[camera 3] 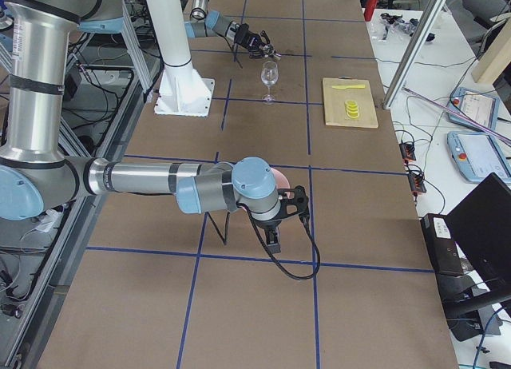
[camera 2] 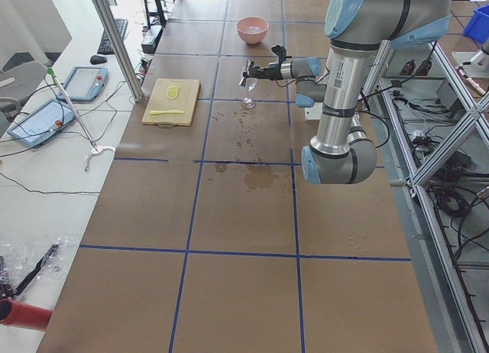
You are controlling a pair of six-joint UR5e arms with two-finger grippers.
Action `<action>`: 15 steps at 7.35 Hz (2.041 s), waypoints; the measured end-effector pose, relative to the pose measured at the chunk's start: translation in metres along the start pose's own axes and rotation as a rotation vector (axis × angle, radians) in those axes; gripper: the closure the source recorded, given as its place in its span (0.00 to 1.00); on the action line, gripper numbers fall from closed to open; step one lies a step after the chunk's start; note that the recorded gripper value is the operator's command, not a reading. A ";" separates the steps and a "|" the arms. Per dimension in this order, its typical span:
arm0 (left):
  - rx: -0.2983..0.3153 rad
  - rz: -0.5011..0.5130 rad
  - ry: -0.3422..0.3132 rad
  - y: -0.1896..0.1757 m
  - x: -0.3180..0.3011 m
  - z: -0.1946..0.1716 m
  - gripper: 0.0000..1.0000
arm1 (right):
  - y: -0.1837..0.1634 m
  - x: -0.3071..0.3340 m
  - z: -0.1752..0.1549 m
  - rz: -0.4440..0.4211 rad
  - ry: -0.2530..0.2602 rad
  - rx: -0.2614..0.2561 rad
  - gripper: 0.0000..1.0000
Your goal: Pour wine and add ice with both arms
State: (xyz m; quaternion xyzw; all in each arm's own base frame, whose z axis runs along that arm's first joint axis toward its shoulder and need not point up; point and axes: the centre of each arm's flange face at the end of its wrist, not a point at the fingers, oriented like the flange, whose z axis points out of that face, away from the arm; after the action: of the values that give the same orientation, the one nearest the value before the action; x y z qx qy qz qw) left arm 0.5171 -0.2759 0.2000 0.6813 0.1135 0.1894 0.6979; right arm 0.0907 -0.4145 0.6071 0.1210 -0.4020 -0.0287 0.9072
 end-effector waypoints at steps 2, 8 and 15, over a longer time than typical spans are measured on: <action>0.003 0.113 -0.001 -0.003 0.000 0.000 1.00 | 0.000 0.000 0.000 0.001 0.000 0.000 0.00; -0.002 0.196 -0.031 -0.004 -0.014 0.011 1.00 | 0.003 0.002 0.000 0.007 -0.002 -0.001 0.00; -0.021 0.393 -0.053 0.000 -0.021 0.018 1.00 | 0.005 0.003 -0.001 0.011 -0.002 0.001 0.00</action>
State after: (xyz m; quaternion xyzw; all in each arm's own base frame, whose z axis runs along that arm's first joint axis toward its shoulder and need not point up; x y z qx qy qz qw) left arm 0.5057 -0.3006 0.1986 0.6877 -0.0418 0.3051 0.6574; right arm 0.0933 -0.4099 0.6098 0.1190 -0.4034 -0.0236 0.9070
